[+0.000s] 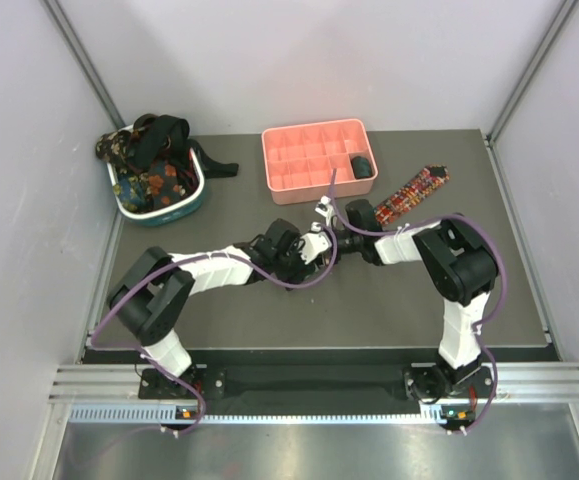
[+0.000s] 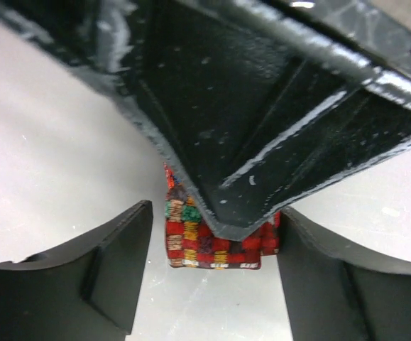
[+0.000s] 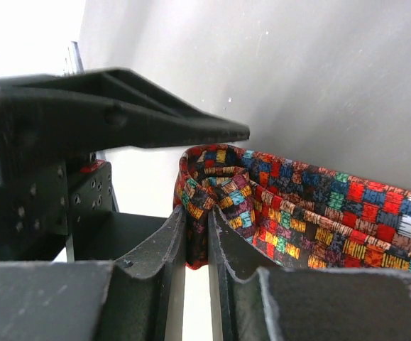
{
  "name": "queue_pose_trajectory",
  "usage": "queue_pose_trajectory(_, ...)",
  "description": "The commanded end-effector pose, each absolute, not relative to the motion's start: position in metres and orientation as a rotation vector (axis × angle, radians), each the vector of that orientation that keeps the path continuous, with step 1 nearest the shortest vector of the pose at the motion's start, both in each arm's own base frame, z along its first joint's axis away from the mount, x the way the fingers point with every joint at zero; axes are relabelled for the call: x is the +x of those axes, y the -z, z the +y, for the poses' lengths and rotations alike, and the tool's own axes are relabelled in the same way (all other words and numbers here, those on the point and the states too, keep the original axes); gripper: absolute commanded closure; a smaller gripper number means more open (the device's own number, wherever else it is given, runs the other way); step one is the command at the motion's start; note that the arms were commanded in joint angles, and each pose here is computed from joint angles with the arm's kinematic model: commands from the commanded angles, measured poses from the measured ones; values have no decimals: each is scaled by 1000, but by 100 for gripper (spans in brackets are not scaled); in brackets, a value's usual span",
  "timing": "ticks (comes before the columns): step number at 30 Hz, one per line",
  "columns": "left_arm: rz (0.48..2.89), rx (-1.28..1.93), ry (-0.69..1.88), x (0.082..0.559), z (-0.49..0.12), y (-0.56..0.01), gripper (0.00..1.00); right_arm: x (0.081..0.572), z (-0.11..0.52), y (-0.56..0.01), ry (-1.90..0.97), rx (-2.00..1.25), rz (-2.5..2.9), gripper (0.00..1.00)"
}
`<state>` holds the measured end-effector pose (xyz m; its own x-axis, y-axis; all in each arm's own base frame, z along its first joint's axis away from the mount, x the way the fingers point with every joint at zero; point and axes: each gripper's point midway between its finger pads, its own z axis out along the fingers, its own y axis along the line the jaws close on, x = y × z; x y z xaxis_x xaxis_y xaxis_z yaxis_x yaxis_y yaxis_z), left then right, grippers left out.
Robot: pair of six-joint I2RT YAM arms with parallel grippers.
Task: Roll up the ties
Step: Roll the tie
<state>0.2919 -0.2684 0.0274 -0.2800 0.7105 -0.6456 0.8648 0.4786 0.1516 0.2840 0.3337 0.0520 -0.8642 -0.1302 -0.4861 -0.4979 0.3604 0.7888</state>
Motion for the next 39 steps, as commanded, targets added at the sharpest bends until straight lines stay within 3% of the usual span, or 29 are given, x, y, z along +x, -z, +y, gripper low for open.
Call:
queue_pose_trajectory(1,2092,1334,230,296,-261,-23,30,300,337,-61,-1509,-578,2205,96)
queue_pose_trajectory(9,2137,1380,245,289,-260,-16,49,302,336,-59,-1499,-569,2213,92)
queue_pose_trajectory(20,2196,1391,231,283,-254,-14,54,315,321,-50,-1352,-534,2272,57)
queue_pose_trajectory(23,2197,1390,233,284,-255,-16,55,316,319,-49,-1322,-545,2273,52)
queue_pose_trajectory(30,2197,1397,242,285,-258,-16,56,318,316,-43,-1262,-549,2303,51)
queue_pose_trajectory(35,2224,1400,237,287,-259,-16,57,318,316,-42,-1265,-549,2309,67)
queue_pose_trajectory(39,2274,1392,218,286,-256,-16,57,315,319,-41,-1306,-540,2315,72)
